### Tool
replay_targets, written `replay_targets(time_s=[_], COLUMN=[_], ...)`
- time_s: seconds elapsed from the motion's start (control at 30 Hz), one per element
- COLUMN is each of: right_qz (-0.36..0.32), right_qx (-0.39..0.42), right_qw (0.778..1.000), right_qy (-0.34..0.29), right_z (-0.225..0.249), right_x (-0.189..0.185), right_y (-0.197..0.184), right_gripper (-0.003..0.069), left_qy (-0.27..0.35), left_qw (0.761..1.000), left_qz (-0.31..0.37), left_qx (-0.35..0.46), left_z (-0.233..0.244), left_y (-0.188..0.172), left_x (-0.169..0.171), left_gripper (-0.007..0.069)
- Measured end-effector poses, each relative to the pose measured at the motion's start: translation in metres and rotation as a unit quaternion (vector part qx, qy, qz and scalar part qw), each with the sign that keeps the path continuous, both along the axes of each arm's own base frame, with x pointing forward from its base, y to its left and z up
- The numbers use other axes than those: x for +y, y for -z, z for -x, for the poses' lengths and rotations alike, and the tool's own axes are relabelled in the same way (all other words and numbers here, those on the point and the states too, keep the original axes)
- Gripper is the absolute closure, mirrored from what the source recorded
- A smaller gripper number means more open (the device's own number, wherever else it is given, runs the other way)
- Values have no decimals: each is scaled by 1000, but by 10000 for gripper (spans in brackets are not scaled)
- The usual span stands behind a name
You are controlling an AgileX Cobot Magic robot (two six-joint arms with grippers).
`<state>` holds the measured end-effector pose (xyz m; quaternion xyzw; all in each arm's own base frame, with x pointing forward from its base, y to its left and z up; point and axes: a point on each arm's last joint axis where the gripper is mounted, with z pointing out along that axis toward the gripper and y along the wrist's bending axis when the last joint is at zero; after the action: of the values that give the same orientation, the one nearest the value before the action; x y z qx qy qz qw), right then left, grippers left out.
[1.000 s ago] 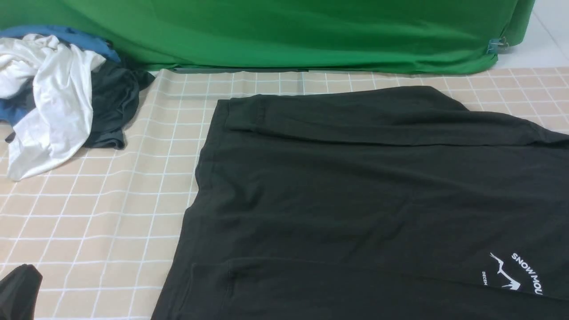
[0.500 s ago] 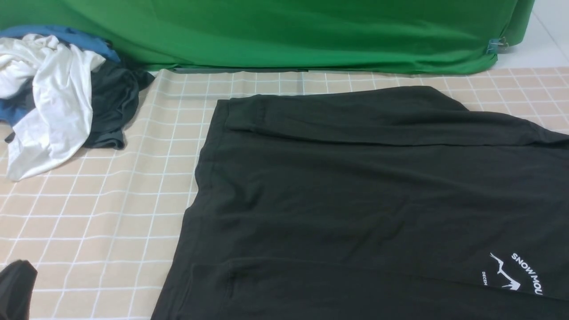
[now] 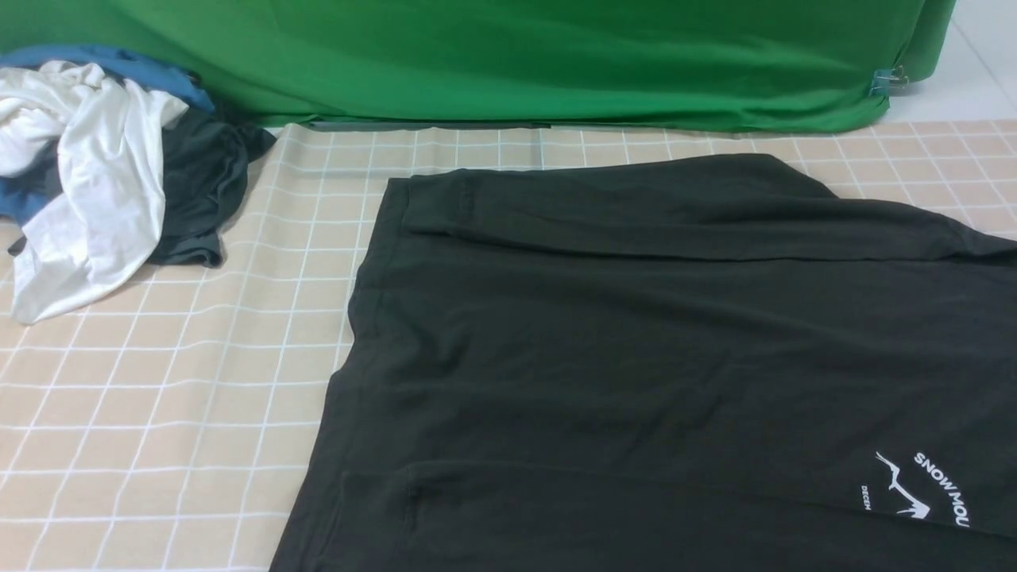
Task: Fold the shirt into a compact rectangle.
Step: 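Grasp the left edge of the dark T-shirt lying flat on the table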
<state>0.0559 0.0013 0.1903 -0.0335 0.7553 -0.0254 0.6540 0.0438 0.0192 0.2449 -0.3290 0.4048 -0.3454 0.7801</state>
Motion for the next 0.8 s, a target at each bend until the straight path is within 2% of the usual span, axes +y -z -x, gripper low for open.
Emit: replay_targets(time_s=[0.03, 0.07, 0.1, 0.13, 0.2, 0.23, 0.27, 0.3, 0.37, 0.4, 0.43, 0.5, 0.6, 0.63, 0.7, 0.77, 0.8], right_qz=[-8, -11, -61, -70, -191, -263, -271, -332, -373, -384, -384, -393, -404, -407, -409, -382, -367], right_qx=[-7, -7, -27, -35, -78, -105, -109, -132, -149, -156, -157, -167, -171, -169, -153, -131, -127], right_qw=[1000, 1000, 998, 997, 978, 959, 956, 934, 915, 910, 909, 904, 898, 897, 899, 915, 922], right_qy=[1, 6, 3, 5, 15, 22, 23, 26, 28, 28, 28, 29, 29, 28, 21, 2, -3], right_z=[0, 0, -1, -1, -1, -1, -1, 0, 0, 1, 1, 1, 1, 1, 2, 6, 7], right_x=[0, 0, 1, 1, -1, -2, -3, -4, -6, -7, -7, -8, -8, -8, -5, 0, 1], right_y=[-1, -2, -5, -6, -15, -19, -20, -24, -27, -28, -29, -30, -31, -31, -36, -55, -60], right_gripper=[422, 422, 422, 422, 422, 422, 422, 422, 422, 422, 422, 422, 422, 429, 461, 543, 560], left_qy=[-4, -3, 10, 10, 49, 62, 63, 67, 63, 64, 66, 96, 188, 223, 278, 316, 324], left_qw=[999, 998, 996, 996, 995, 997, 997, 995, 983, 969, 965, 908, 811, 776, 725, 684, 676], left_qz=[12, 13, 17, 15, 2, -25, -28, -60, -99, -123, -128, -179, -211, -213, -202, -197, -199], left_qx=[-49, -55, -89, -87, -82, -46, -34, 33, 143, 204, 221, 367, 513, 550, 597, 627, 632], left_z=[5, 6, 11, 11, 16, 16, 13, 6, -16, -29, -31, -68, -108, -121, -139, -150, -151], left_y=[-9, -10, -28, -28, -68, -92, -95, -118, -138, -145, -149, -149, -127, -113, -87, -60, -53], left_x=[2, 2, 0, 0, -8, -13, -13, -16, -17, -17, -17, -18, -26, -29, -34, -40, -43], left_gripper=[611, 611, 611, 611, 611, 611, 611, 611, 611, 611, 611, 611, 611, 611, 611, 614, 614])
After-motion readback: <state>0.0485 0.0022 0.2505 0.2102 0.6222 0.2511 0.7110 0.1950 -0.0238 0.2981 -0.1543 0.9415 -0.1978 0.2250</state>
